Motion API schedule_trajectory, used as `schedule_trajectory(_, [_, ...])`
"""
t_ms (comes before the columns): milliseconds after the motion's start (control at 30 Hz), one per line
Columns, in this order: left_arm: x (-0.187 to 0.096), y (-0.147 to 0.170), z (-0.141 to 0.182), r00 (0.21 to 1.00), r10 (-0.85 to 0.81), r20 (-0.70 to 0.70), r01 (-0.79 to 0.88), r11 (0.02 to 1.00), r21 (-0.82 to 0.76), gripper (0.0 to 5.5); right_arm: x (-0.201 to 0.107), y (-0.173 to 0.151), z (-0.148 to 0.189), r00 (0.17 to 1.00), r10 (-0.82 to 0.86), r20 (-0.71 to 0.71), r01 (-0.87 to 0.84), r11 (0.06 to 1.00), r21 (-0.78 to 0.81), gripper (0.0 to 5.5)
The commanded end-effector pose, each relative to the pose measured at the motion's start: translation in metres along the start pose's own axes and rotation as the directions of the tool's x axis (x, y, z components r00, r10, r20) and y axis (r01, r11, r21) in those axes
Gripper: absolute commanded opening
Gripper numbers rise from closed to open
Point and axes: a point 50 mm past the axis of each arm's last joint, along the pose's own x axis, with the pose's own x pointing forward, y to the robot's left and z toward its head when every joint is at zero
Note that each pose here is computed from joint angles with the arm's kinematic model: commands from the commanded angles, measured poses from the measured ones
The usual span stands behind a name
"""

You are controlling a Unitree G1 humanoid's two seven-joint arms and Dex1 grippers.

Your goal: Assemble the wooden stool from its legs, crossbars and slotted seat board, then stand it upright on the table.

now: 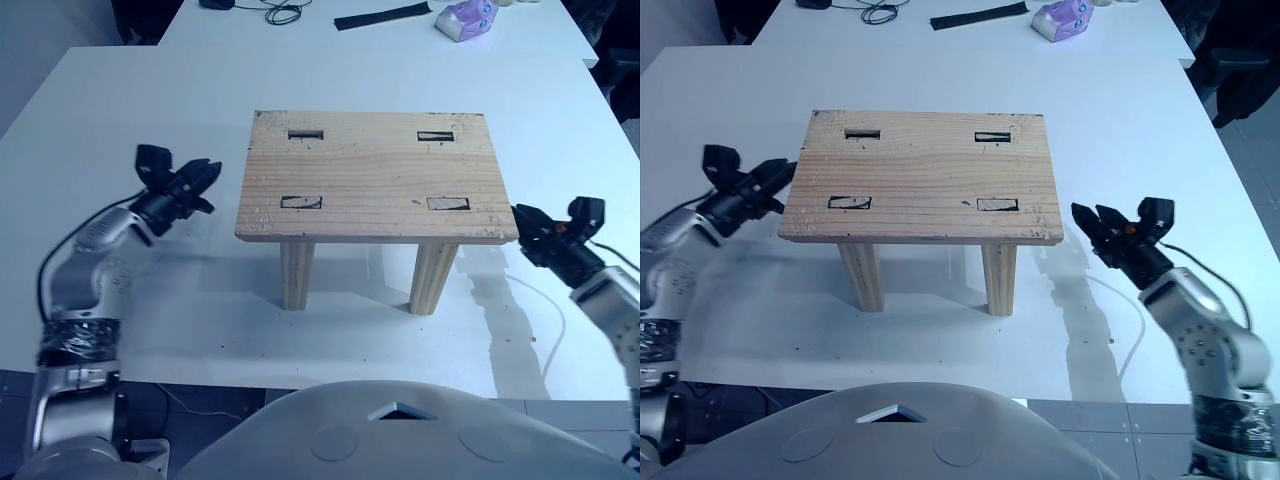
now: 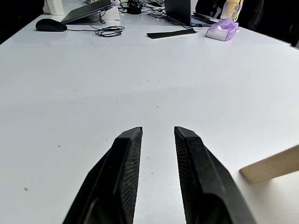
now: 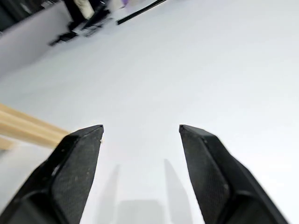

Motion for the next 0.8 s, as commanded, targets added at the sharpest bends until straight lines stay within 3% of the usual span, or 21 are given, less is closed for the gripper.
schedule_trajectory(33, [0.014, -0.029, -0.036, 0.995, 0.091, 0.035, -0.094, 0.990, 0.109, 1.28, 0.036, 0.019, -0.027, 0.981, -0.115, 0.156, 0.146, 0.969, -0.202, 3.00])
schedule_trajectory(233, [0.032, -0.049, -0.059, 0.988, 0.136, 0.078, -0.144, 0.983, 0.110, 1.28, 0.062, 0.033, -0.044, 0.976, -0.097, 0.193, 0.147, 0.953, -0.264, 3.00])
schedule_trajectory(467, [0.053, -0.056, -0.064, 0.957, 0.238, 0.166, -0.254, 0.963, 0.086, 1.28, 0.094, 0.048, -0.046, 0.974, -0.053, 0.221, 0.113, 0.957, -0.268, 3.00])
schedule_trajectory(800, [0.070, -0.061, -0.064, 0.925, 0.299, 0.233, -0.320, 0.945, 0.059, 1.28, 0.111, 0.049, -0.039, 0.956, -0.076, 0.282, 0.141, 0.966, -0.218, 3.00])
